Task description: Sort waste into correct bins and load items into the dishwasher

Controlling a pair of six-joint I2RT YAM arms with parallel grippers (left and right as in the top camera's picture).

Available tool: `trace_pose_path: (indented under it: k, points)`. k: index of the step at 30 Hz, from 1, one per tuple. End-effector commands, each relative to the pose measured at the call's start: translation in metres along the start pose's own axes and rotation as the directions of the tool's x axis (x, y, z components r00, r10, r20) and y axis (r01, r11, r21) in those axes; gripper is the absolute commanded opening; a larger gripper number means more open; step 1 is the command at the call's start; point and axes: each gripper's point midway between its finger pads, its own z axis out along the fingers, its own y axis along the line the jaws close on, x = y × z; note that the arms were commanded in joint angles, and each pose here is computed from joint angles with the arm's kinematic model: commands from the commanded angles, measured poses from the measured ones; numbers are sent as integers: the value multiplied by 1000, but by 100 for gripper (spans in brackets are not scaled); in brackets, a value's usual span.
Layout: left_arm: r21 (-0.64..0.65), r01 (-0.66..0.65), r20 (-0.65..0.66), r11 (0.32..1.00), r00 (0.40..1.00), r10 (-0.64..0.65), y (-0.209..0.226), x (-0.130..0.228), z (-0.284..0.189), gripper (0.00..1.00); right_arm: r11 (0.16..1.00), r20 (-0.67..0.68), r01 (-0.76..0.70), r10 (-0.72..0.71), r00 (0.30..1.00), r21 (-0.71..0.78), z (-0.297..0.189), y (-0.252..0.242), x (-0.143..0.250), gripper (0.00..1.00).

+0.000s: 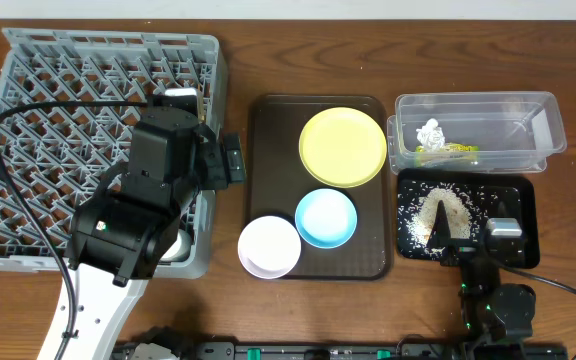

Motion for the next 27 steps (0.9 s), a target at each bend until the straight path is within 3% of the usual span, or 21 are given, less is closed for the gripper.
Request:
trace_pose_path:
  k: [1, 13, 19, 23, 27]
  points:
    - [-8, 0, 17, 1000, 1000, 0, 2, -6, -3, 95, 1000, 3, -11, 11, 1000, 13, 0, -3, 0, 99]
    - [-8, 0, 17, 1000, 1000, 0, 2, -6, -3, 95, 1000, 3, -11, 11, 1000, 13, 0, -3, 0, 99]
    - [42, 67, 127, 997, 989, -72, -8, -34, -5, 95, 1000, 3, -11, 11, 1000, 13, 0, -3, 0, 99]
    - [51, 72, 124, 996, 989, -77, -10, -34, -4, 95, 1000, 3, -11, 11, 1000, 13, 0, -3, 0, 99]
    - [213, 141, 19, 967, 989, -149, -39, -20, -5, 99, 1000, 3, -11, 11, 1000, 13, 0, -3, 0, 99]
